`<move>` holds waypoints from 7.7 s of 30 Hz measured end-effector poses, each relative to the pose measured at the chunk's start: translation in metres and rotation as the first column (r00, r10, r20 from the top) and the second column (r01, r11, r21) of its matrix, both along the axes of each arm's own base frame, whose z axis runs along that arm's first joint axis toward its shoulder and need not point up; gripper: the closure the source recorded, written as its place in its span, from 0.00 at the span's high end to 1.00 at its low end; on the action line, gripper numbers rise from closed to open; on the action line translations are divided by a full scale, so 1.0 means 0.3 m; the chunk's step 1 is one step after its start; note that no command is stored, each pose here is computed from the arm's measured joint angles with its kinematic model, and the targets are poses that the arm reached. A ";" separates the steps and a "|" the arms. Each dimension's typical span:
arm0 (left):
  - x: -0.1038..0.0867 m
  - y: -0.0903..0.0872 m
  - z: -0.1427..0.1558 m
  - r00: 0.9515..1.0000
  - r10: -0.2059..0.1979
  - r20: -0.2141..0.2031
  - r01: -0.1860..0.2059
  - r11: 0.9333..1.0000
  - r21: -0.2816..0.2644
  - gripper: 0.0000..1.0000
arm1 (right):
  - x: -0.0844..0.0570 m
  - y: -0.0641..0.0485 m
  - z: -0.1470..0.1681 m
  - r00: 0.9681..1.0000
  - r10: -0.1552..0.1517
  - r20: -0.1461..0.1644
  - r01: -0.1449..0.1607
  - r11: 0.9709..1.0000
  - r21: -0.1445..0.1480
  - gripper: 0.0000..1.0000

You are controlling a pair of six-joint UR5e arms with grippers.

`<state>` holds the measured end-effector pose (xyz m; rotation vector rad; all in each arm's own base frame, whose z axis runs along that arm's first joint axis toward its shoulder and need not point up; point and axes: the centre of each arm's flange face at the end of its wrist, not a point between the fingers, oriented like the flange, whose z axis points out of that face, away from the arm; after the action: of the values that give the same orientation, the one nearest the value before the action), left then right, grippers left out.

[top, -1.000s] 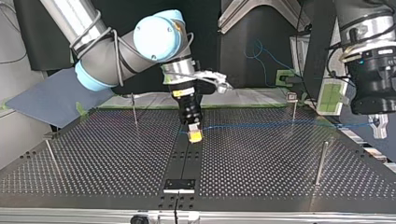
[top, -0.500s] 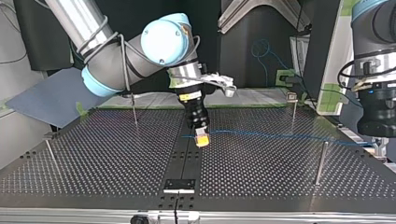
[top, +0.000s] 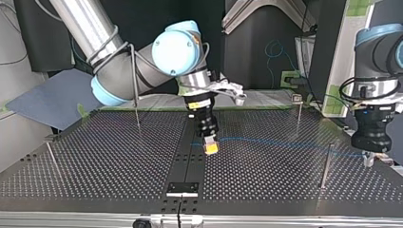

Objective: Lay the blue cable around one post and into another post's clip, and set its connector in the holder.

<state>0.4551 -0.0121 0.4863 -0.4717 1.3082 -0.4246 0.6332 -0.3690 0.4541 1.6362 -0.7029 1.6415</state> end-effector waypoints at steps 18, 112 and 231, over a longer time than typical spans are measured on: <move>0.132 0.090 -0.096 0.997 0.032 -0.075 -0.030 0.999 0.032 0.00 | 0.051 -0.045 -0.066 0.999 -0.010 -0.038 0.011 1.000 0.011 0.00; 0.342 0.028 -0.482 0.924 0.054 -0.379 0.013 0.985 0.172 1.00 | -0.118 -0.226 -0.225 0.984 -0.156 -0.083 0.162 0.984 0.070 0.00; 0.337 0.017 -0.505 0.908 0.067 -0.413 0.022 0.978 0.208 1.00 | -1.521 -0.289 -1.845 0.796 -0.601 -0.072 0.590 0.745 0.311 0.00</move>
<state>0.5563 -0.0070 0.3347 -0.4129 1.7422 -0.1637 0.1768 -0.4557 -0.0993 1.3758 -1.4084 1.1179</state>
